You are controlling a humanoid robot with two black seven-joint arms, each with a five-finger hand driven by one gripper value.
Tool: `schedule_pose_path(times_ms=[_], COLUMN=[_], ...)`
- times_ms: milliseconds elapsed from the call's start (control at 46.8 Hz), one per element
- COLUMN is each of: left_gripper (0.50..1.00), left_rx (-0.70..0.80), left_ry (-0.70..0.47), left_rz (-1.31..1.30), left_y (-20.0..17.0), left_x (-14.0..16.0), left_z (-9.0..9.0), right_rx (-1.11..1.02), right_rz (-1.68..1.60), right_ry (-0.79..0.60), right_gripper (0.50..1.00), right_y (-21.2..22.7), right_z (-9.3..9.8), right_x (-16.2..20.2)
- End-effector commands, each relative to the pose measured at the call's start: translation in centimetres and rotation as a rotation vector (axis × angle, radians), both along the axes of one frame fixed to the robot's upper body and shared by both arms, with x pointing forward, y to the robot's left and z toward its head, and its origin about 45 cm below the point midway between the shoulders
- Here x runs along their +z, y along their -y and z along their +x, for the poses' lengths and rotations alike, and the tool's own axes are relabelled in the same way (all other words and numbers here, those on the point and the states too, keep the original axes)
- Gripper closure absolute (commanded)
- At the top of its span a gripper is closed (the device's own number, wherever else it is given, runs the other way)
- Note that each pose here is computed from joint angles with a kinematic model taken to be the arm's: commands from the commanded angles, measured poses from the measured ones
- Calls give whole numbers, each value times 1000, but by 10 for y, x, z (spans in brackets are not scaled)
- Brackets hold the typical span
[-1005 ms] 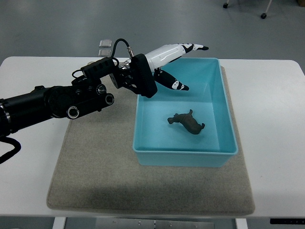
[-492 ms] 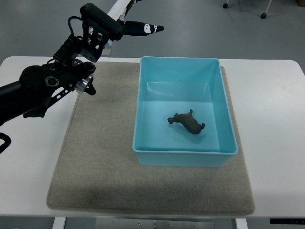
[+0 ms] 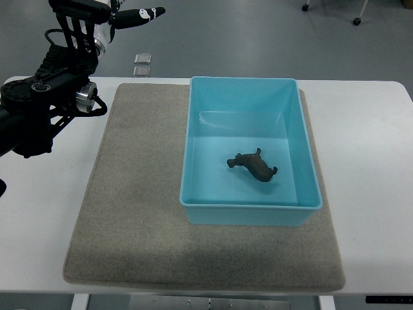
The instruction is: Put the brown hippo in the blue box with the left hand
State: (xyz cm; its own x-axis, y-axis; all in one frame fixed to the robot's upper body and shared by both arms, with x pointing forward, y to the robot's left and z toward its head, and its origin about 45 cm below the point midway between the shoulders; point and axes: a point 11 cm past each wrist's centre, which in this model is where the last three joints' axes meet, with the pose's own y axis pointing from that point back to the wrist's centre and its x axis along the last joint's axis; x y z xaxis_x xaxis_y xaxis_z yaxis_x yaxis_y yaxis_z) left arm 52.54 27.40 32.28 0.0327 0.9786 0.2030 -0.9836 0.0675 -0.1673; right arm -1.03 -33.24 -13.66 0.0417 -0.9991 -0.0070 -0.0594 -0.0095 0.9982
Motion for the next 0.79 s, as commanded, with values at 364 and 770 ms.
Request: schedule_pose_path(times_ms=[364, 770], left_gripper=[504, 504], left_rx=[-86, -7], left_ry=[-86, -84], left_rz=[-201, -332], left_y=[-70, -88], left_x=[-19, -31], left_z=[0, -6], right_rx=[0, 0], right_rz=[0, 0], right_ry=[0, 0], right_gripper=[564, 564], right_y=[0, 0], right_z=[0, 0], right_x=[0, 0])
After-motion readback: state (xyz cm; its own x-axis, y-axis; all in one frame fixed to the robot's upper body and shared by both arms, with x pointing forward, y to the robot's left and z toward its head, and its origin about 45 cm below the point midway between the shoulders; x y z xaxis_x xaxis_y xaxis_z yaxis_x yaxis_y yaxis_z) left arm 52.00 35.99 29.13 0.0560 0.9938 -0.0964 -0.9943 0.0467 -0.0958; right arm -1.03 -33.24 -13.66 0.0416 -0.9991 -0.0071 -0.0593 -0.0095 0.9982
